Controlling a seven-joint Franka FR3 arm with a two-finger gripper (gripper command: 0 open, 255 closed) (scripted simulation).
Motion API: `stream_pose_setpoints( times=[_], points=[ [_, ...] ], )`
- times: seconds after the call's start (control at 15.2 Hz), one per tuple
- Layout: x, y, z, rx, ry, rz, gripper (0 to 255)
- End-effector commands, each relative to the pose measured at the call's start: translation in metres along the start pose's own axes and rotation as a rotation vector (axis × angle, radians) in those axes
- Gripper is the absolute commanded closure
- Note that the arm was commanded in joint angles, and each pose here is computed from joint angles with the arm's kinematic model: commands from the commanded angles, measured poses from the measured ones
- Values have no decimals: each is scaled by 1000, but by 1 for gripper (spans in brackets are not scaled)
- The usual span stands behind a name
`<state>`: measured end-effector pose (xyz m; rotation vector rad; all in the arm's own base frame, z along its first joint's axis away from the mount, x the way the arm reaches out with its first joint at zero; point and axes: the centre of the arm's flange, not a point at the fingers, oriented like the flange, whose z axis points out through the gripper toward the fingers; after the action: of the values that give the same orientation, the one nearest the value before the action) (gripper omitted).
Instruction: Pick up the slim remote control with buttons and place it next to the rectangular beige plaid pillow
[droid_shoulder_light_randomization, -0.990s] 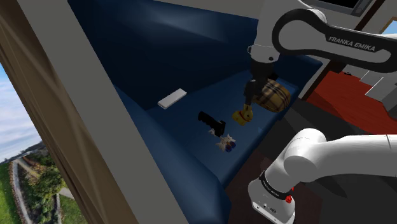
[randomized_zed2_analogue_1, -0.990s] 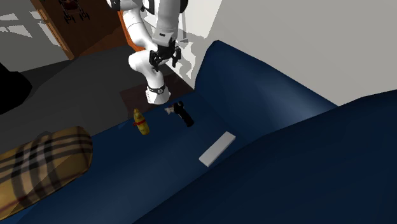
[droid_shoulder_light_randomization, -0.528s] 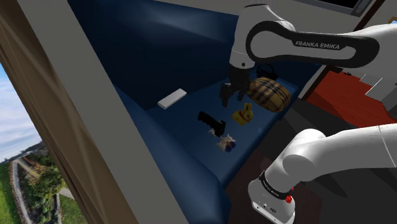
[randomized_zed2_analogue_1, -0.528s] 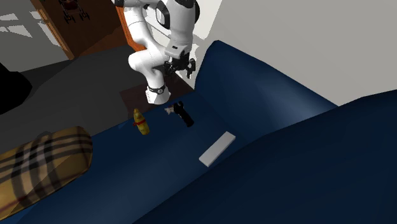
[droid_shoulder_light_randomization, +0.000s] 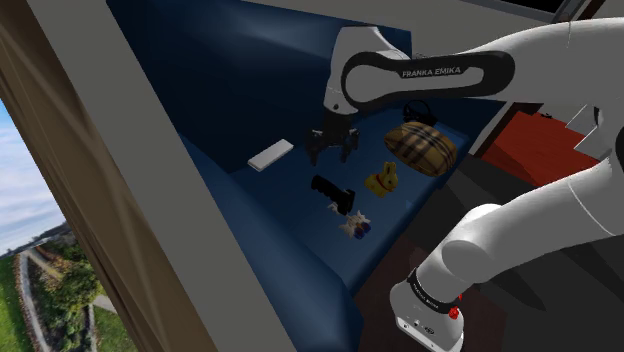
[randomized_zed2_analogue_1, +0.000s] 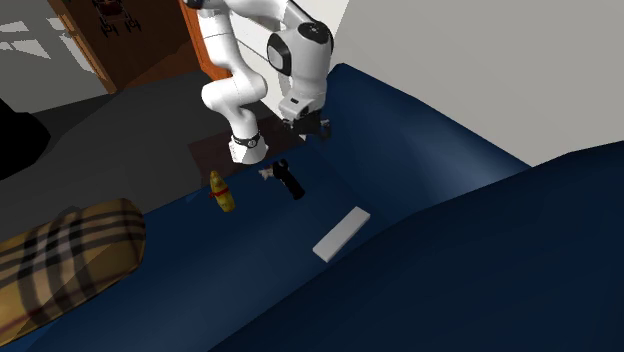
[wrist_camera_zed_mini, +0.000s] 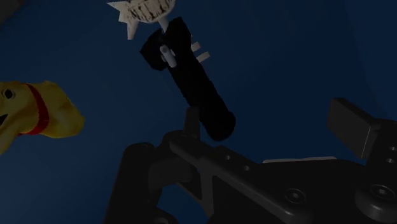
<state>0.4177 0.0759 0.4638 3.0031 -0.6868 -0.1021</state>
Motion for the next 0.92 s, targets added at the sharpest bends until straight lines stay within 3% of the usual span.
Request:
stream_pose_setpoints(
  times=[0.0, 0.86],
  points=[
    [18, -14, 11, 17, 12, 72, 0],
    [153, -67, 61, 109, 87, 511, 0]
  ],
)
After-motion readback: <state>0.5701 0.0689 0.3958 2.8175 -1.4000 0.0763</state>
